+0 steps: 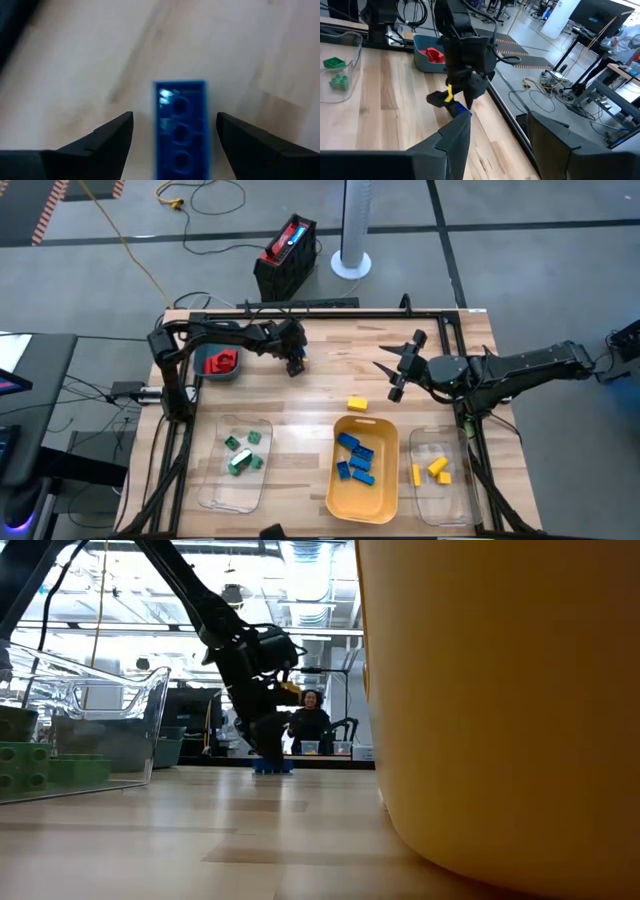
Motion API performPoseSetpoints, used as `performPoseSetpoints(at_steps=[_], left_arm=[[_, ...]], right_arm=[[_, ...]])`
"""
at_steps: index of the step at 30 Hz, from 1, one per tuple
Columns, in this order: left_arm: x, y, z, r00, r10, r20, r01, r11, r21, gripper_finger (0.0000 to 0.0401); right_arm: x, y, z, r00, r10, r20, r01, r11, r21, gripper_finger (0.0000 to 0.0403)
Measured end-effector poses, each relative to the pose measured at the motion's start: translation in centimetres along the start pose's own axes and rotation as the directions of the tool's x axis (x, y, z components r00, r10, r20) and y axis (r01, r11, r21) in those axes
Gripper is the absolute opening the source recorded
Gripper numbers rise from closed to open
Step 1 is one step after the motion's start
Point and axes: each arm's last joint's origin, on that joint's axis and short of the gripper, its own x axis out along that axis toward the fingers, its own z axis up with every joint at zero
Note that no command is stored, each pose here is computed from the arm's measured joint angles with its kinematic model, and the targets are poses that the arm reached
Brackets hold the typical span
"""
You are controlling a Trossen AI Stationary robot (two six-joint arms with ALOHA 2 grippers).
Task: Sort blocks
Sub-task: Put the blue game piece into the yellow bin
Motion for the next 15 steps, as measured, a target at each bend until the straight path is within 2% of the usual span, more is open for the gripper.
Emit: performPoseSetpoints(at_steps=[4, 11, 15], left_arm=[[0.04, 0.01, -0.17, 0.998, -0.054, -0.01, 0.054, 0.999, -0.007, 0.0254], [-0.06, -0.37, -0.46, 0.986, -0.165, -0.032, 0.165, 0.986, -0.006, 0.0129], [-0.72, -0.65, -0.54, 0.98, -0.192, -0.05, 0.192, 0.981, 0.006, 0.0129]], right_arm=[[0.0, -0.01, 0.0, 1.0, 0.0, 0.0, 0.0, 1.0, -0.01, 0.0207], [0.11, -0.15, -0.04, 1.0, -0.009, -0.004, 0.009, 1.0, -0.008, 0.0207], [0.15, -0.21, -0.06, 1.0, -0.012, -0.006, 0.012, 1.0, -0.001, 0.0207]])
